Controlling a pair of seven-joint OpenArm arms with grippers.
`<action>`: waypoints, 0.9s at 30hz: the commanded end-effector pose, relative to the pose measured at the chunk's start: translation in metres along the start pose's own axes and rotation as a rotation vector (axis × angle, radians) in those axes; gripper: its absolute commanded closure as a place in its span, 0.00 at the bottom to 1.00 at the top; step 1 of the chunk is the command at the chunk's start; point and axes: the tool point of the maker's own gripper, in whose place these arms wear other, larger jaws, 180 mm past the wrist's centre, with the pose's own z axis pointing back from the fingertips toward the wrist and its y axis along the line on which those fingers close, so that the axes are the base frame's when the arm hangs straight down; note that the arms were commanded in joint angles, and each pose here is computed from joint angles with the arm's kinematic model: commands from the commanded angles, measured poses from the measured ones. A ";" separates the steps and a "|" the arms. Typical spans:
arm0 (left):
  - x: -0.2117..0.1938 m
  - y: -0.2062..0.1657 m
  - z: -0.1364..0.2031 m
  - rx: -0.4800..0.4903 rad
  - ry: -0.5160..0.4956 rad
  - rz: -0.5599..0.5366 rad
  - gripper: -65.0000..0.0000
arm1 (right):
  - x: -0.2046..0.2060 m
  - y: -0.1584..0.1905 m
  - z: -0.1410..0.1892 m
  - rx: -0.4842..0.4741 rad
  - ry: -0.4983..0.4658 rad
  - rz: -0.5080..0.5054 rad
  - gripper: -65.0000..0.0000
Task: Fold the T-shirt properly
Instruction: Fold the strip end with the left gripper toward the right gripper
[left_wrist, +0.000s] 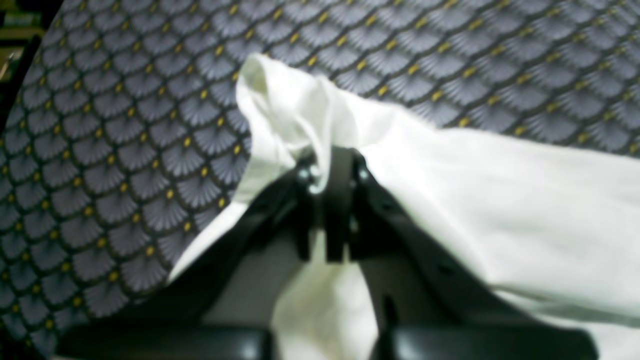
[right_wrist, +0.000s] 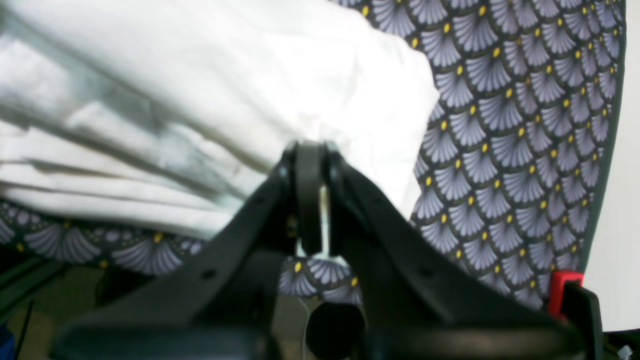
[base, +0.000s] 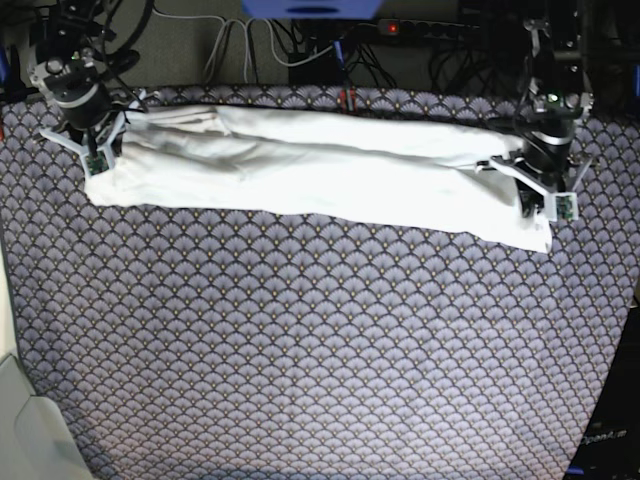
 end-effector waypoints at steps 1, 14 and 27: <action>0.010 0.001 0.005 0.003 -0.041 -0.007 1.00 | 0.009 -0.005 0.003 -0.014 -0.036 0.005 1.00; 0.002 -0.111 0.028 -0.238 -0.031 0.050 1.00 | 0.015 0.000 0.000 0.000 -0.047 0.013 1.00; 0.014 -0.247 0.055 -0.513 -0.029 0.144 1.00 | 0.016 -0.001 0.000 -0.001 -0.047 0.015 1.00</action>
